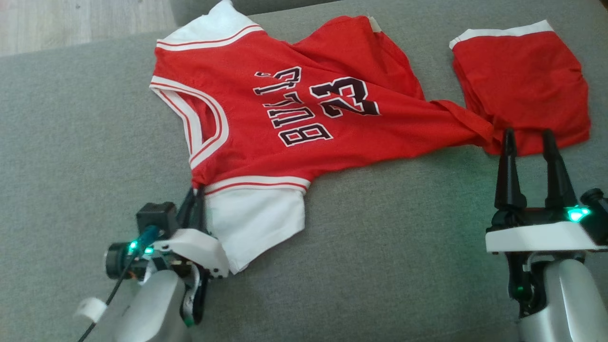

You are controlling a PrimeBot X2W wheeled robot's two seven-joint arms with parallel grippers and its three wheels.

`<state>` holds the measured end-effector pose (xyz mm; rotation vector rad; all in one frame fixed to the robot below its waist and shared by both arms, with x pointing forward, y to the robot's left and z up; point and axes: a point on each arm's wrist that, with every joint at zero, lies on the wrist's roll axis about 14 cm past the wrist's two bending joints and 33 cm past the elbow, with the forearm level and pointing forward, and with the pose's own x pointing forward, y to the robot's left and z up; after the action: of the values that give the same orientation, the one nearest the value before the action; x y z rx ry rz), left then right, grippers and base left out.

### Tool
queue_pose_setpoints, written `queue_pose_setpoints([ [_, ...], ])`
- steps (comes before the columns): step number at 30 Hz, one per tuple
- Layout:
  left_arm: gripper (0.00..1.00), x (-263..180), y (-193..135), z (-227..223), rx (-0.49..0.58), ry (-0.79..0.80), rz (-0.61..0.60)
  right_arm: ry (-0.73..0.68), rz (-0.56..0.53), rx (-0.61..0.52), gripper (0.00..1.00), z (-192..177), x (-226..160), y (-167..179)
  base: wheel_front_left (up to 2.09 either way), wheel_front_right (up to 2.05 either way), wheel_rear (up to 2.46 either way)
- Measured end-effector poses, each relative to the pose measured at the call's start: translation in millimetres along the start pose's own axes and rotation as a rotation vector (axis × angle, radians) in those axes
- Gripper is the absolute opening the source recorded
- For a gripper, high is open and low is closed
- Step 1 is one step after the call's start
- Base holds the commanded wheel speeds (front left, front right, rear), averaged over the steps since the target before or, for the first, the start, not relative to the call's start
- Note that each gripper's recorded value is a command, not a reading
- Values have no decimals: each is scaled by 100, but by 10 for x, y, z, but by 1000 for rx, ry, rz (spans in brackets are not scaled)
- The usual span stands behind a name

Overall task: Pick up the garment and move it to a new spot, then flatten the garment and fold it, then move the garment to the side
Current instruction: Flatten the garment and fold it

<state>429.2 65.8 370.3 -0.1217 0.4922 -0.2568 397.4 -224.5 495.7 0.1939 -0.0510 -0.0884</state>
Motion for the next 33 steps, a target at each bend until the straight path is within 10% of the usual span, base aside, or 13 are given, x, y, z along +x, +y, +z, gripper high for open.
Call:
queue_pose_setpoints([
  [19, 0, -279, 816, 471, 22, -204, 211, 136, 121, 12, 100, -388, 67, 425, 0, 0, 0],
  [20, 7, -289, 828, 471, 28, -205, 213, 139, 127, 13, 100, -400, 72, 444, 0, 0, 0],
  [22, 49, -306, 859, 468, 37, -199, 218, 150, 133, 14, 100, -432, 79, 468, 0, 0, 0],
  [23, 89, -315, 878, 468, 40, -199, 222, 156, 135, 15, 100, -449, 81, 476, 0, 0, 0],
  [24, 100, -323, 900, 466, 45, -197, 228, 160, 137, 15, 100, -464, 82, 483, 0, 0, 0],
  [33, 100, -438, 912, 819, 61, -344, 253, 161, 166, 22, 100, -481, 94, 587, 0, 0, 0],
])
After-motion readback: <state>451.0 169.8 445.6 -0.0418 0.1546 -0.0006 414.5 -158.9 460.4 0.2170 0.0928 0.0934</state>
